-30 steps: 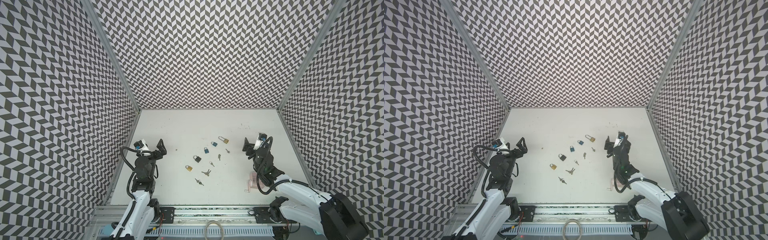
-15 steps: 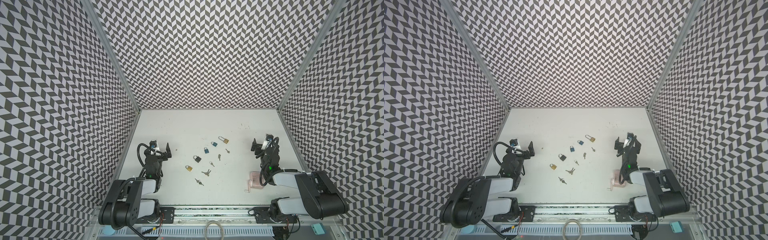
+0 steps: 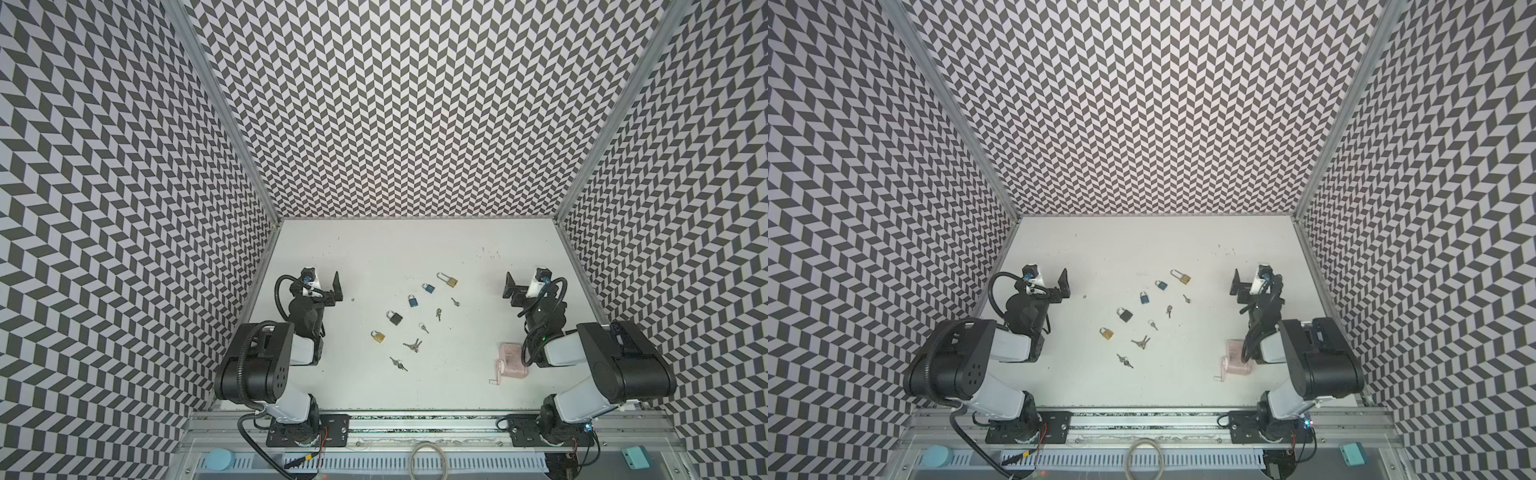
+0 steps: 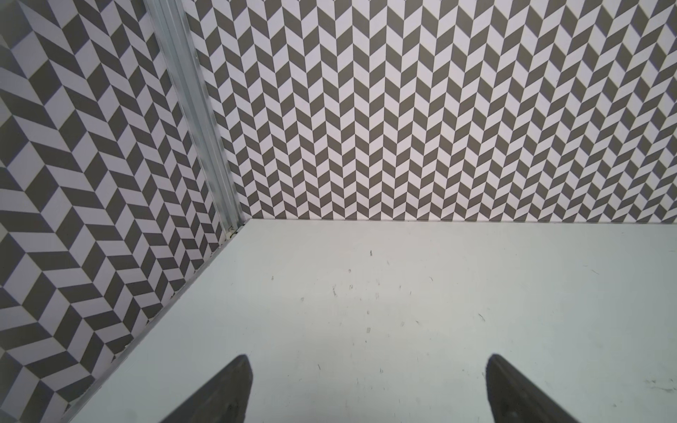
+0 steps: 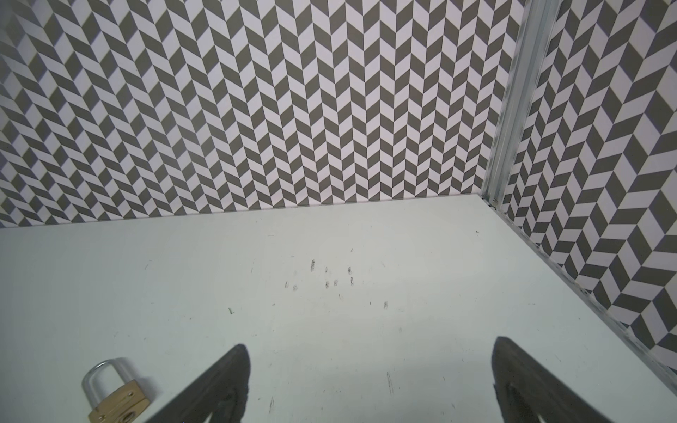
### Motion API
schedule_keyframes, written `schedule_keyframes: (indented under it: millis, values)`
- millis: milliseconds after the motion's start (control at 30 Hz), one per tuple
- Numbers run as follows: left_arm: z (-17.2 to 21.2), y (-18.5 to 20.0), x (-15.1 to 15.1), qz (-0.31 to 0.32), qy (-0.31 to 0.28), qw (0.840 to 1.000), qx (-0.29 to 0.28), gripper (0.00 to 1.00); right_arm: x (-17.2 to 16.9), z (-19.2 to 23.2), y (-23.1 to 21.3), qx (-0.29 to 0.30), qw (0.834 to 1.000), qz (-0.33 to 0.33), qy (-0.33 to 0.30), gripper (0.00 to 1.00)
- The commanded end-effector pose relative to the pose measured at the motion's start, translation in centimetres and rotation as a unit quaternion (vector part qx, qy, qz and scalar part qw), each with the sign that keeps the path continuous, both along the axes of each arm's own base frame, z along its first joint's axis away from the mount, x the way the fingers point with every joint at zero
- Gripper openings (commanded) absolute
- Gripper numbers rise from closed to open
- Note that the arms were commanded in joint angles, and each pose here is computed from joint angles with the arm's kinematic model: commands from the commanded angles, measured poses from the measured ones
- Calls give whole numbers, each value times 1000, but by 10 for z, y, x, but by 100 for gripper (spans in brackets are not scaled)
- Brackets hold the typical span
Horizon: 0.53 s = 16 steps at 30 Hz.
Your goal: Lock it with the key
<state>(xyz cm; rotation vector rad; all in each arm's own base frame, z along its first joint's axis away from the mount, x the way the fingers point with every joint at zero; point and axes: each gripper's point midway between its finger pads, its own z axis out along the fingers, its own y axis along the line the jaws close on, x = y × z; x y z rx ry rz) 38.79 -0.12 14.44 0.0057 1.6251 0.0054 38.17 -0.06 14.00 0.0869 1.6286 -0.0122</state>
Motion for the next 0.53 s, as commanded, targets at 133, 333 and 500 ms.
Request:
schedule_keyframes:
  millis: [133,333,500]
  values:
    - [2,-1,-1,-6,-3,1000,2,99,0,18,3,2,999,13,-37,100]
    - [0,-1,0,-7,0,1000,2,99,0,18,3,2,999,13,-36,100]
    - [2,-6,-2,-26,-4,1000,2,99,0,18,3,2,999,14,-36,100]
